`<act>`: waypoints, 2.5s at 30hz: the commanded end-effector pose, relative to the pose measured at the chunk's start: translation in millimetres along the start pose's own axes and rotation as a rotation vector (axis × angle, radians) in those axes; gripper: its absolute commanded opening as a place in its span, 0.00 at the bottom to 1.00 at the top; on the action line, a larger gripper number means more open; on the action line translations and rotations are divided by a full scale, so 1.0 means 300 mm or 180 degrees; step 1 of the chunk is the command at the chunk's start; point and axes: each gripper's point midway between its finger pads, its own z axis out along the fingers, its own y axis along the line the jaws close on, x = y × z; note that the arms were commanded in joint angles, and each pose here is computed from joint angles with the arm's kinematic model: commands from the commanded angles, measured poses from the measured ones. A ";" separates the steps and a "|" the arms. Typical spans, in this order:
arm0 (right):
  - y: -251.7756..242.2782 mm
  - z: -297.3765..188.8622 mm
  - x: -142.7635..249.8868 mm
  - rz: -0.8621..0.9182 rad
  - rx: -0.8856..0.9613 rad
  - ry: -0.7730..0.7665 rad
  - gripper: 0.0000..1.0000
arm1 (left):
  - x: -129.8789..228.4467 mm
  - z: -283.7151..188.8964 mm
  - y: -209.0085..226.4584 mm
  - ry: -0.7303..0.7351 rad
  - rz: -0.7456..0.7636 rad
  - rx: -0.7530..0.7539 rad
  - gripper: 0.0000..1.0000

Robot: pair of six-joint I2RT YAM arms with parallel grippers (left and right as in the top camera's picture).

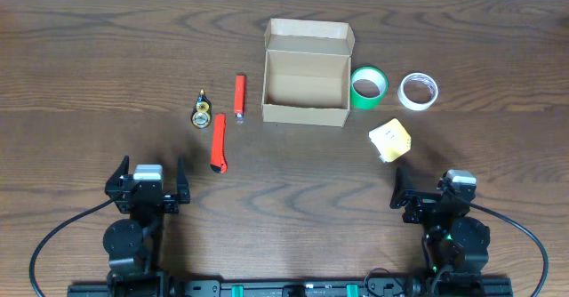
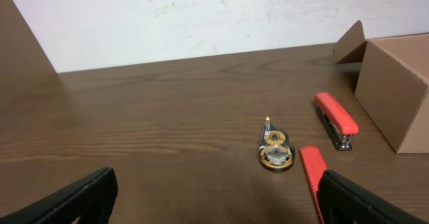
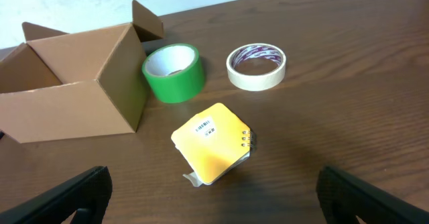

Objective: Pack container

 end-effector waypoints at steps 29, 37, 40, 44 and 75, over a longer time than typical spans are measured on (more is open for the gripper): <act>0.080 -0.010 0.032 0.0227 -0.0384 0.0429 0.99 | -0.077 -0.048 -0.123 0.0128 -0.1401 0.0725 0.96; 0.082 0.075 -0.093 -0.0038 -0.0134 0.1210 0.99 | -0.203 -0.117 -0.102 0.0596 -0.1333 0.0658 0.95; 0.098 0.134 -0.183 -0.0196 -0.0110 0.1567 0.99 | -0.251 -0.115 -0.095 0.0930 -0.1184 0.0666 0.95; 0.123 0.214 -0.326 -0.0249 -0.0075 0.1936 0.99 | -0.334 -0.078 -0.080 0.1369 -0.0837 0.0734 0.95; 0.099 0.682 -0.291 0.0454 0.0488 0.3207 0.76 | -0.153 0.254 -0.014 0.3618 -0.0635 0.0594 0.95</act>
